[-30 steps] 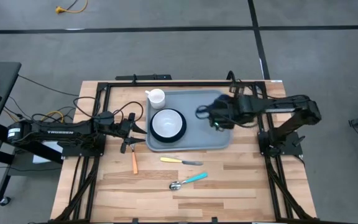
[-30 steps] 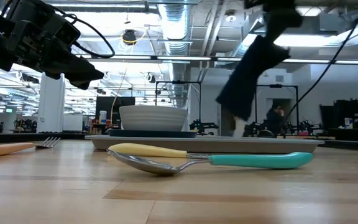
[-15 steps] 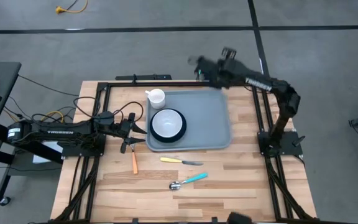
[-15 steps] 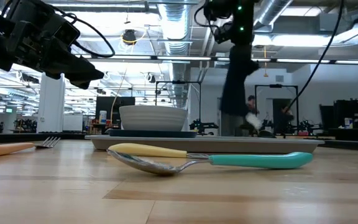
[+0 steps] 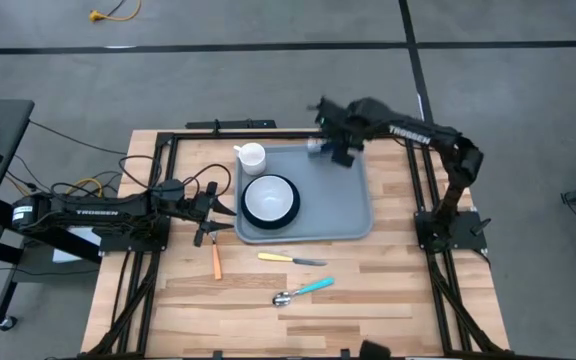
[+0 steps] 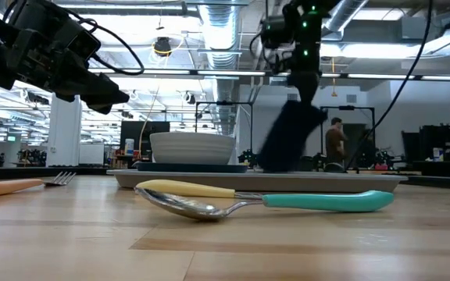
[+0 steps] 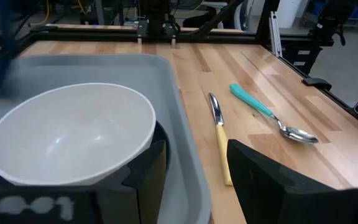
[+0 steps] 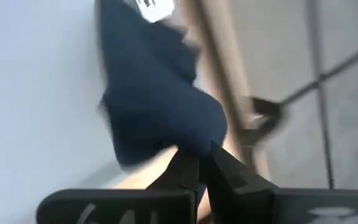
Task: Set up tray
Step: Put the black napkin on the gray tray beside the black plate
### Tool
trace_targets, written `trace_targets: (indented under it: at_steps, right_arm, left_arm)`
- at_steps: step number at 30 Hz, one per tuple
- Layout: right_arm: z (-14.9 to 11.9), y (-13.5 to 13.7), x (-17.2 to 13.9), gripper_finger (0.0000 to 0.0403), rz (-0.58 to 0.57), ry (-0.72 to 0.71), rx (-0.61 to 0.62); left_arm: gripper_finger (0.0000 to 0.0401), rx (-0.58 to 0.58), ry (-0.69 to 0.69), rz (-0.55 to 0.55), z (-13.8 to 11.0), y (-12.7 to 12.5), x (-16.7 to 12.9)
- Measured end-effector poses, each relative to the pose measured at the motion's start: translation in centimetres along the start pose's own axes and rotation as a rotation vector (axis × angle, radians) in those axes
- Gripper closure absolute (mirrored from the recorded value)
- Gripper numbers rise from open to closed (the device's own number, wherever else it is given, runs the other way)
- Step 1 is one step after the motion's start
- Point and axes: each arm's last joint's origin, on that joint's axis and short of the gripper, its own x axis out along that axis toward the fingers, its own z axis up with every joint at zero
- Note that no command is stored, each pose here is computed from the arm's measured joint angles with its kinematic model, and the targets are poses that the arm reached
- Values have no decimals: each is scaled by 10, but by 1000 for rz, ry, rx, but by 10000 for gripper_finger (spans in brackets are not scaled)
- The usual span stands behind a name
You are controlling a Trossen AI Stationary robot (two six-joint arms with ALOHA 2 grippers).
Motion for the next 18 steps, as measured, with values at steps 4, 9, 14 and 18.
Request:
trace_targets:
  at_steps: [4,9,14,18]
  right_arm:
    - [-7,36,25,403,101,46,-87]
    - [-17,61,40,403,170,102,-114]
    - [-21,74,46,403,217,113,-118]
    - [-19,85,42,403,310,86,-107]
  left_arm:
    - [242,-9,0,-1,0,0,0]
    - [242,-9,-1,-1,0,0,0]
    - [242,-8,-1,-1,0,0,0]
    - [242,-8,-1,0,0,0,0]
